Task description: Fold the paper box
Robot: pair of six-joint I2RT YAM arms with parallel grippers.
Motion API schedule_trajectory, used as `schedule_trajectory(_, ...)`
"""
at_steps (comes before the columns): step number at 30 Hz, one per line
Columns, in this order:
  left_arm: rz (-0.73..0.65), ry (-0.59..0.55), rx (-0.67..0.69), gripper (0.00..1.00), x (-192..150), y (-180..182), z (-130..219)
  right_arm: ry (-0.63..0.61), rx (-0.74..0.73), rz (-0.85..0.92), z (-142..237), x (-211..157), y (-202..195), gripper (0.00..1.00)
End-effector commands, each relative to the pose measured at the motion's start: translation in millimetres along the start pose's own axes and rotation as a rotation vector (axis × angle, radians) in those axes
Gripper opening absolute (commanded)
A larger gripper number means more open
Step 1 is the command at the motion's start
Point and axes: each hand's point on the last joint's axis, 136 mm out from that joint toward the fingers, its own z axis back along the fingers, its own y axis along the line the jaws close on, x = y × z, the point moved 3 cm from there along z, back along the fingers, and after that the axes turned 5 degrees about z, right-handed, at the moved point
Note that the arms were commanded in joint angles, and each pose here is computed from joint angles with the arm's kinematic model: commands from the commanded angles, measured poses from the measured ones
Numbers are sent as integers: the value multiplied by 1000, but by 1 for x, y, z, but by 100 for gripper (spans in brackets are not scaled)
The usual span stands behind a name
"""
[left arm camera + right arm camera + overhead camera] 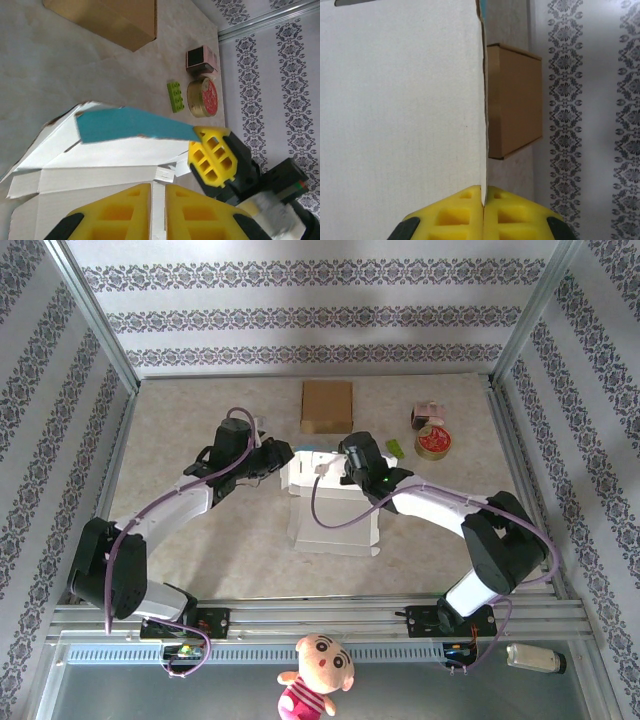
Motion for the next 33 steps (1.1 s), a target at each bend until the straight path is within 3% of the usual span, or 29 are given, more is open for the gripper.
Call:
schedule_trajectory(1, -13, -77, -17, 14, 20, -7, -2, 4, -54, 31, -2, 3, -5, 1)
schedule_trajectory(6, -39, -84, 43, 13, 24, 6, -14, 0, -50, 32, -1, 3, -3, 1)
schedule_trajectory(13, -31, -33, -13, 13, 18, 9, -31, -1, -51, 25, -2, 4, -3, 1)
schedule_trajectory(22, -59, -77, -52, 13, 23, 5, -32, 1, -51, 27, -1, 4, -3, 1)
schedule_trajectory(27, -190, -244, 137, 15, 41, 9, 12, 0, -48, 20, 0, 3, -2, 1)
schedule_trajectory(30, -243, -222, 216, 15, 44, 11, 17, -3, -47, 20, -1, 4, -2, 1)
schedule_trajectory(33, -235, -159, 213, 10, 40, 11, 7, -4, -48, 15, -1, 4, -3, 1)
